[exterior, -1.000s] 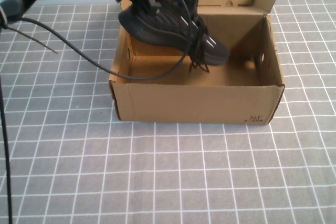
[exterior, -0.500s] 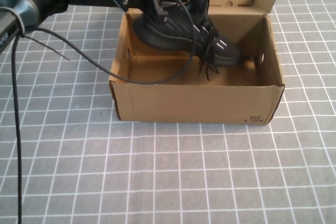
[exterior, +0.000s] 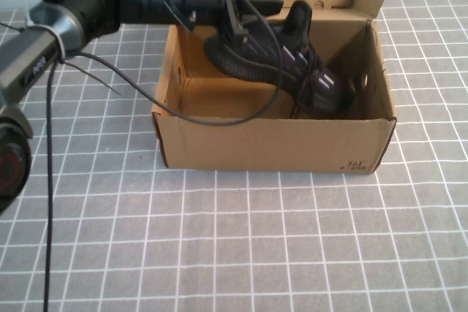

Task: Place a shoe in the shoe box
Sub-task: Place the shoe in the shoe box

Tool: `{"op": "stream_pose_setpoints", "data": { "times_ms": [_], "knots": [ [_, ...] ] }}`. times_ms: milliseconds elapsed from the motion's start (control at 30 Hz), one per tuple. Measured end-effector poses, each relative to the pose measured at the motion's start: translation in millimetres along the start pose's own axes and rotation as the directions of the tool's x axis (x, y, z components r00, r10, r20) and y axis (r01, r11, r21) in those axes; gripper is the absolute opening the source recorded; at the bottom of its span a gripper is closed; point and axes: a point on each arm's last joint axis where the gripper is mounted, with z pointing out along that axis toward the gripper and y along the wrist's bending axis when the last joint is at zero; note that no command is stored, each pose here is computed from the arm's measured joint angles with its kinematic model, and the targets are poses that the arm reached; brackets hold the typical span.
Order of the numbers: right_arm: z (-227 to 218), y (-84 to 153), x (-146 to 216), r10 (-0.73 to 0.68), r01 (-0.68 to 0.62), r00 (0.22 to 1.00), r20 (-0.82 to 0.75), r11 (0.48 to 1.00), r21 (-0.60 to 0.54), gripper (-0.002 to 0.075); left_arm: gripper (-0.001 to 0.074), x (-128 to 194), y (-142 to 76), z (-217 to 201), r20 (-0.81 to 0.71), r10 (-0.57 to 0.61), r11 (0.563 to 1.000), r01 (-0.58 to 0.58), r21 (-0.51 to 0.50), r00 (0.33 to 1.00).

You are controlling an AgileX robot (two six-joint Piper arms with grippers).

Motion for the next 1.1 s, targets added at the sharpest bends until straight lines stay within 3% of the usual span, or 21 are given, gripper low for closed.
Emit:
{"op": "stream_pose_setpoints", "data": {
  "times_ms": [367, 500, 567, 800, 967, 1100],
  "knots": [
    [3, 3, 0, 0.011, -0.012, 1.000, -0.014, 1.000, -0.023, -0.0016, 0.0015, 23, 5, 10, -0.037, 0.004, 1.000, -0.004, -0.009, 0.999],
    [3, 3, 0, 0.014, -0.015, 1.000, -0.016, 0.999, -0.031, -0.0016, 0.0029, 27, 7, 10, -0.083, -0.049, 0.998, 0.046, -0.043, 0.995],
    [3, 4, 0, 0.015, -0.016, 1.000, -0.018, 0.999, -0.032, -0.0016, 0.0085, 30, 8, 9, -0.113, -0.069, 0.997, 0.063, -0.054, 0.991],
    [3, 4, 0, 0.017, -0.018, 1.000, -0.021, 0.999, -0.037, -0.0016, 0.0405, 24, 9, 2, -0.176, -0.198, 0.977, 0.180, -0.115, 0.964],
    [3, 4, 0, 0.017, -0.018, 1.000, -0.021, 0.999, -0.037, -0.0016, 0.0454, -12, 7, -18, -0.181, -0.308, 0.941, 0.272, -0.199, 0.934],
    [3, 4, 0, 0.018, -0.019, 1.000, -0.022, 0.999, -0.039, -0.0016, 0.0449, -41, 1, -28, -0.198, -0.501, 0.846, 0.428, -0.318, 0.843]
  ]
}}
